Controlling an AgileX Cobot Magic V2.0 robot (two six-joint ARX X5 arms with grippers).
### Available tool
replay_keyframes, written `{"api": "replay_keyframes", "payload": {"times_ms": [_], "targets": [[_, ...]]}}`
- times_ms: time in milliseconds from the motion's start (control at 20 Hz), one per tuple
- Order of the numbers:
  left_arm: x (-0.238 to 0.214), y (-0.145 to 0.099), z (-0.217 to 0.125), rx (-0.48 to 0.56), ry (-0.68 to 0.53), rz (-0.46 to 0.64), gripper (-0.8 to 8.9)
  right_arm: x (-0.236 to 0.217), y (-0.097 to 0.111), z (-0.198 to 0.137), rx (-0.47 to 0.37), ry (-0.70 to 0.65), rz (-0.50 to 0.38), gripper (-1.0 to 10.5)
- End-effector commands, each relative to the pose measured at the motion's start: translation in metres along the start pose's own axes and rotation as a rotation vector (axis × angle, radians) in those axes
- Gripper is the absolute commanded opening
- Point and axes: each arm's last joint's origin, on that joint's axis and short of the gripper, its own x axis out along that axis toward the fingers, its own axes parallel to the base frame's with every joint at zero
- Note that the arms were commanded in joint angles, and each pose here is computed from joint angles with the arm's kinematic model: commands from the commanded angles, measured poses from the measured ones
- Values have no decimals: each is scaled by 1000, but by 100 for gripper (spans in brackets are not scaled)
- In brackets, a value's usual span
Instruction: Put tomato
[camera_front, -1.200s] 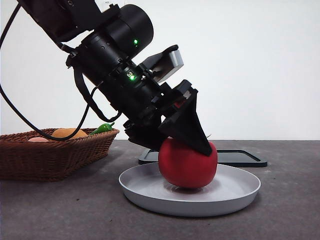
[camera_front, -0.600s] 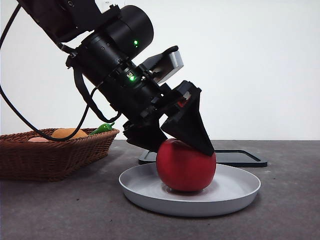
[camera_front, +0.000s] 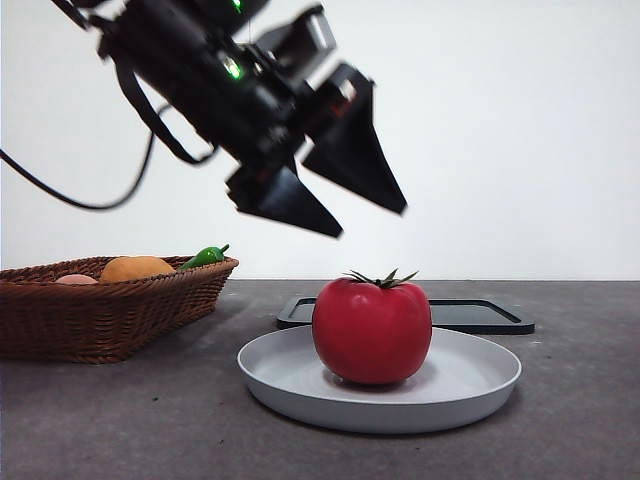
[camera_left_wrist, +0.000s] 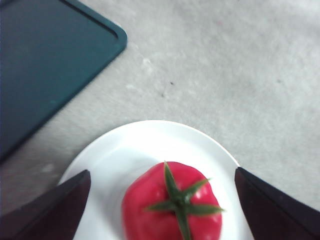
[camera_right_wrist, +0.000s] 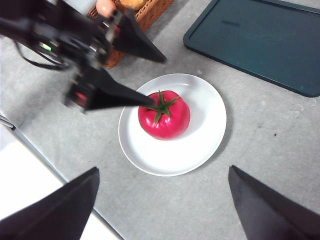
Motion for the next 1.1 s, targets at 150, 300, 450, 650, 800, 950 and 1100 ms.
{"api": "replay_keyframes", "payload": {"times_ms": [150,300,450,650,800,950,1100], "targets": [[-47,1,18,-23,-72,51,467,-3,2,5,-24,-19,3,411],[-90,2,23,-48,-119,109,467,-3,2,5,-24,-19,3,411],[-133,1,21,-81,-144,176,467,-3,2,5,-24,-19,3,411],[-177,-4,6,-139,-115,247,467,-3,2,5,-24,-19,3,411],[-196,-17,-8,-162,-39,241,467,-3,2,5,-25,-20,3,411],[-206,-31,-18,-186,10,150,466,-3,2,5,-25,-20,3,411],[-212,-41,-24,-210,30,59,465,-3,2,5,-25,-19,3,411]]}}
